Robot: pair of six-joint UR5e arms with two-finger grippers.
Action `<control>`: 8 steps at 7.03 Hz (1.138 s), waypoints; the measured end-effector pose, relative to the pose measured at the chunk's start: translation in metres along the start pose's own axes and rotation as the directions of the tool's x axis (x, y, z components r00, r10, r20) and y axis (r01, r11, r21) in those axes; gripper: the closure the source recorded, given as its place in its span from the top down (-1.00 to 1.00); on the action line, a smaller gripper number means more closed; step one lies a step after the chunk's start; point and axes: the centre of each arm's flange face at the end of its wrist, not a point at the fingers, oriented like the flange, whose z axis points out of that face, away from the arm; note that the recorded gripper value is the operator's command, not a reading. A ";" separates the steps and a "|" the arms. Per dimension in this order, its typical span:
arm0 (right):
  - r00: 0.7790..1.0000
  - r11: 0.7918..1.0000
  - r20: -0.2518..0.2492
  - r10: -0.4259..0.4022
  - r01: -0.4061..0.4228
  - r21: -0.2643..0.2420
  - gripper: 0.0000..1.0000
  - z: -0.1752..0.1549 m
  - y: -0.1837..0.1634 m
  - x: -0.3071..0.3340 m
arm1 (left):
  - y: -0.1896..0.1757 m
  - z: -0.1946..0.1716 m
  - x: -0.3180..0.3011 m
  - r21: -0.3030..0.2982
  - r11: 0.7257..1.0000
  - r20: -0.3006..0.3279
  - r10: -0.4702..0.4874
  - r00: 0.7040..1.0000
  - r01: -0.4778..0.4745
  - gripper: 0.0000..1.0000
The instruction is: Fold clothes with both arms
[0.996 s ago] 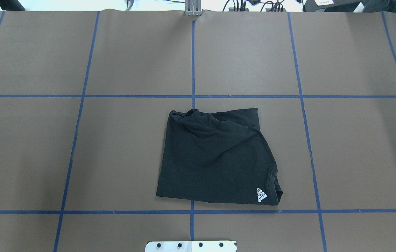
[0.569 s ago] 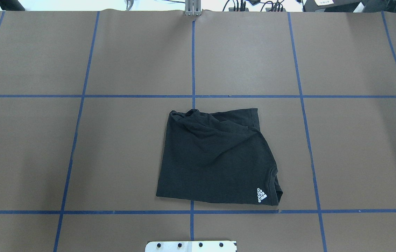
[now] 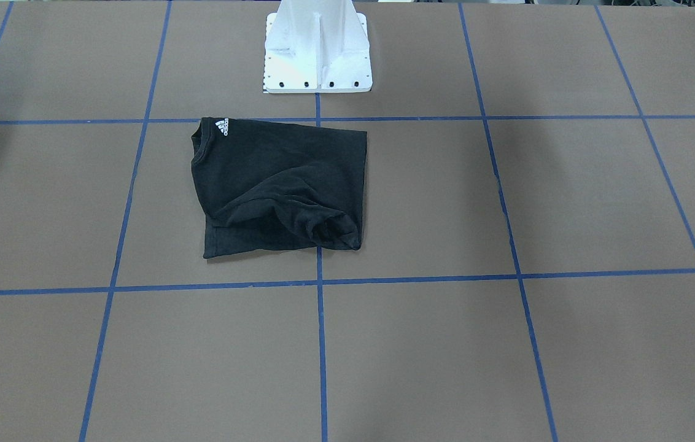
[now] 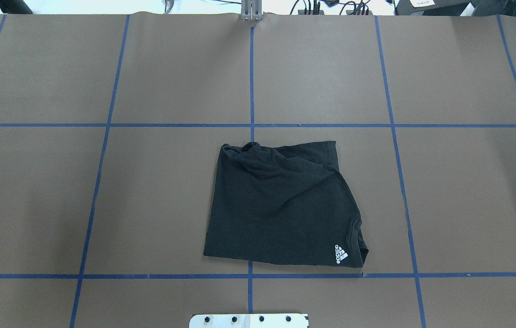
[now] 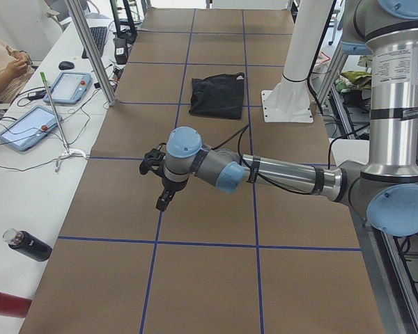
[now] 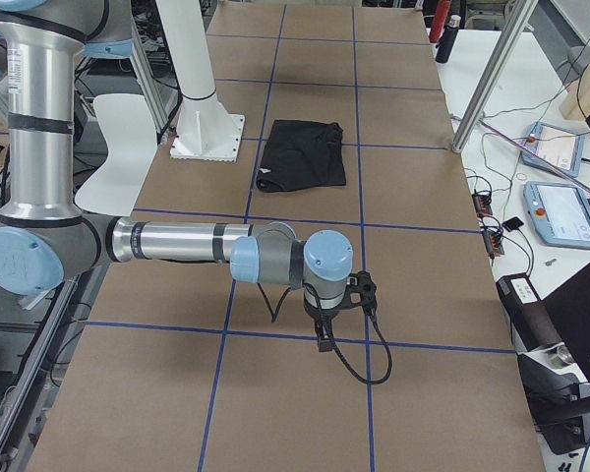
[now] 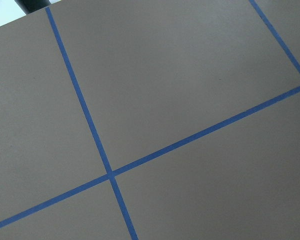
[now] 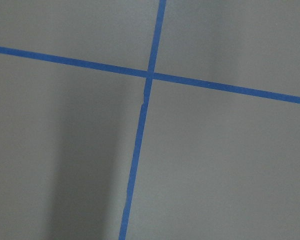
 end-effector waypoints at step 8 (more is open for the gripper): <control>0.999 0.994 -0.031 0.029 -0.032 -0.104 1.00 -0.025 -0.054 -0.040 | -0.013 0.002 0.001 -0.032 0.999 -0.012 -0.030 0.999 0.030 1.00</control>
